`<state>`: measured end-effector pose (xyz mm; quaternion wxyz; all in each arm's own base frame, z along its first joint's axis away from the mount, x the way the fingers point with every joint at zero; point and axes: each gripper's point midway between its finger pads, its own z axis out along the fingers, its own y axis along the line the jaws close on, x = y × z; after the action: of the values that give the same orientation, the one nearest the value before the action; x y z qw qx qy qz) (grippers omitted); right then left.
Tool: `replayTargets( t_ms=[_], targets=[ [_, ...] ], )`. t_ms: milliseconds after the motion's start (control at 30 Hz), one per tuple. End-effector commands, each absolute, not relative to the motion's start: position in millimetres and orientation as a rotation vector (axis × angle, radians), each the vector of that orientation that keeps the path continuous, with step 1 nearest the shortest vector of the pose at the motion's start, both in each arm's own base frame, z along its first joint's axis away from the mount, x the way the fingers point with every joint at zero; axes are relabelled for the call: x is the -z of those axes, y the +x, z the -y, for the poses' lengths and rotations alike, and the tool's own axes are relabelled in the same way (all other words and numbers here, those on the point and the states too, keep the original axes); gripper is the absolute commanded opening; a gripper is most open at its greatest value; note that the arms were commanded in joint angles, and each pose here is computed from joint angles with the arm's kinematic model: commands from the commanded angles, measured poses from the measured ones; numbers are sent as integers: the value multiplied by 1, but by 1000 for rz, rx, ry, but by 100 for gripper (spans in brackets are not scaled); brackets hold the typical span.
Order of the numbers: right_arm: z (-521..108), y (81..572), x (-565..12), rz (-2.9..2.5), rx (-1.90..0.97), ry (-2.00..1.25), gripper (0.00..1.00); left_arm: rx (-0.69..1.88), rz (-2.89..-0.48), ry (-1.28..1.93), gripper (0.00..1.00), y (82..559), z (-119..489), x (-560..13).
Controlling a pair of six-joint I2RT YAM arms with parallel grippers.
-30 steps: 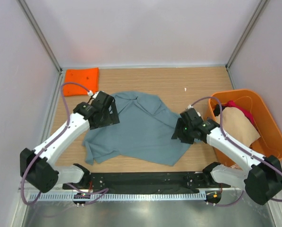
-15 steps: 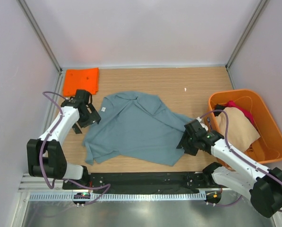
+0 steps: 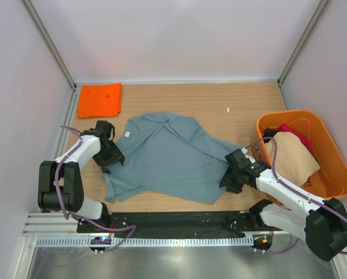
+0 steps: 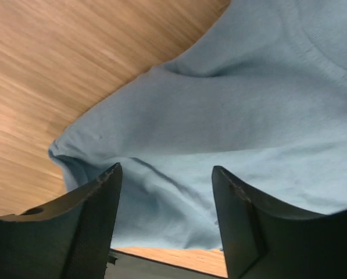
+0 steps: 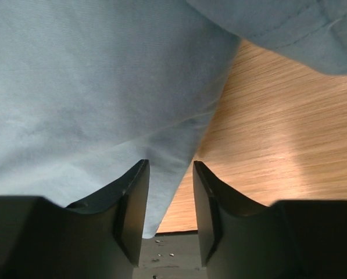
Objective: Fold and stack the t-shirts
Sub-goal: Flatten the tshirt out
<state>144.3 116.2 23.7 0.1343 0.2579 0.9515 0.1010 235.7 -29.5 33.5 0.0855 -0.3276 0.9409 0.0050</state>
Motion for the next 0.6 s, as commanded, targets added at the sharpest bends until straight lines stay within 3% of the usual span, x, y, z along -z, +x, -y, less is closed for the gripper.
replayTargets(
  t_ms=[0,67,167,200,267,300,567],
  targets=[
    [-117,152,-19,-2734,-279,750,41,73,-2730,-975,60,255,34,-44],
    [-115,156,-18,-2717,-269,735,40,93,-2734,-970,55,256,37,-44],
    [-115,158,-17,-2717,-262,718,34,120,-2741,-959,38,257,40,-45],
    [-115,159,-18,-2710,-267,715,26,129,-2737,-952,25,258,40,-48],
    [-113,162,-23,-2690,-260,713,18,138,-2731,-942,14,258,41,-52],
    [-112,163,-25,-2682,-259,709,2,147,-2703,-934,0,259,40,-61],
    [-106,169,-120,-2553,-335,585,1,148,-2604,-880,0,245,34,-124]
  ],
)
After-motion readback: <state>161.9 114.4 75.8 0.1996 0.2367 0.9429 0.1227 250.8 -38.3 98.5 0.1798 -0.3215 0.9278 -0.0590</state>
